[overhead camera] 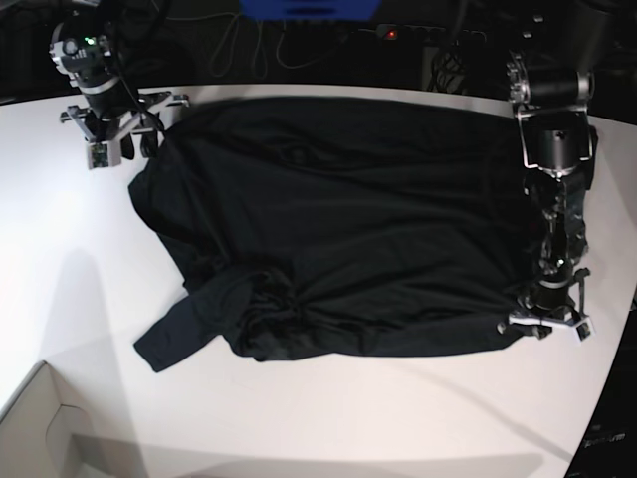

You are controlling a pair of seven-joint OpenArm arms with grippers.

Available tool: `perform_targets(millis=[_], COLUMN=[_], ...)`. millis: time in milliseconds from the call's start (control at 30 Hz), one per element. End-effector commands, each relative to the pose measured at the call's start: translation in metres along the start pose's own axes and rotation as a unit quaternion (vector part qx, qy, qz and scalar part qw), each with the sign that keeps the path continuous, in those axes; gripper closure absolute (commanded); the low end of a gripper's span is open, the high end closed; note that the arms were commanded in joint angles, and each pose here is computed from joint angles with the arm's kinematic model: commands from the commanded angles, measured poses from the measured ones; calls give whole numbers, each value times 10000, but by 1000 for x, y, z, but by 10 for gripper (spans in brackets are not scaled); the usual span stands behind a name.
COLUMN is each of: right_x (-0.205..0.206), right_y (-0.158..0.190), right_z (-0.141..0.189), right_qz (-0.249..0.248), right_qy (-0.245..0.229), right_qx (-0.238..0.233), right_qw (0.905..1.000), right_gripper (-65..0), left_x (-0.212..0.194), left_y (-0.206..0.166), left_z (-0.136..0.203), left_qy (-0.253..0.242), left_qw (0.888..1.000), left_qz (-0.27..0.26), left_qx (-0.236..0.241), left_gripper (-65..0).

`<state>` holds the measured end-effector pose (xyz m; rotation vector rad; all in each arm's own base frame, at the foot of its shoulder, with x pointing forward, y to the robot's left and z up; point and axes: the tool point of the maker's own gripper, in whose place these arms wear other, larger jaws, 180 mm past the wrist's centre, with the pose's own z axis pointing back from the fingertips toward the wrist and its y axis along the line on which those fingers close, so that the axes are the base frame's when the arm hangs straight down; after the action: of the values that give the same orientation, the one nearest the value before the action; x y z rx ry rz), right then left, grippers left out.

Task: Layout the t-shirt on the table in an organized manner, then fold the t-shirt properly
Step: 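Reach the left gripper down to the shirt edge and grasp it, then grasp shirt edges with both grippers and pull them apart to smooth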

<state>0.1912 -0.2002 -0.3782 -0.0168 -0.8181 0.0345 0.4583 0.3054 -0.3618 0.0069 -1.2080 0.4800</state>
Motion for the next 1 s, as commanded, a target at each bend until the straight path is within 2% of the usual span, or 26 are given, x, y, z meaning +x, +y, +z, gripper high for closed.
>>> perform_targets(millis=[0, 400, 700, 767, 900, 967], right_x=[9, 9, 19, 30, 45, 56], right_y=[-1, -1, -1, -2, -2, -2], right_z=[3, 3, 2, -1, -5, -8], right_qz=[19, 19, 35, 38, 38, 36], right_qy=[-190, -190, -340, -485, -668, -807], right_qx=[9, 9, 1, -6, -14, -11], right_qw=[9998, 9998, 9994, 9988, 9978, 9967], right_gripper=[-207, -207, -208, -224, -303, -314], left_x=[31, 38, 13, 8, 3, 3], left_y=[-4, -7, 8, 12, 26, 28], left_z=[-3, -3, 5, 7, 11, 13], left_qy=[-386, -455, -234, -189, -122, -137], left_qw=[9992, 9989, 9997, 9997, 9996, 9995], left_qz=[3, 9, -99, -119, -228, -267], left_qx=[-66, -98, 5, 27, 124, 126], left_gripper=[-2, -2, -7, -45, -195, -226])
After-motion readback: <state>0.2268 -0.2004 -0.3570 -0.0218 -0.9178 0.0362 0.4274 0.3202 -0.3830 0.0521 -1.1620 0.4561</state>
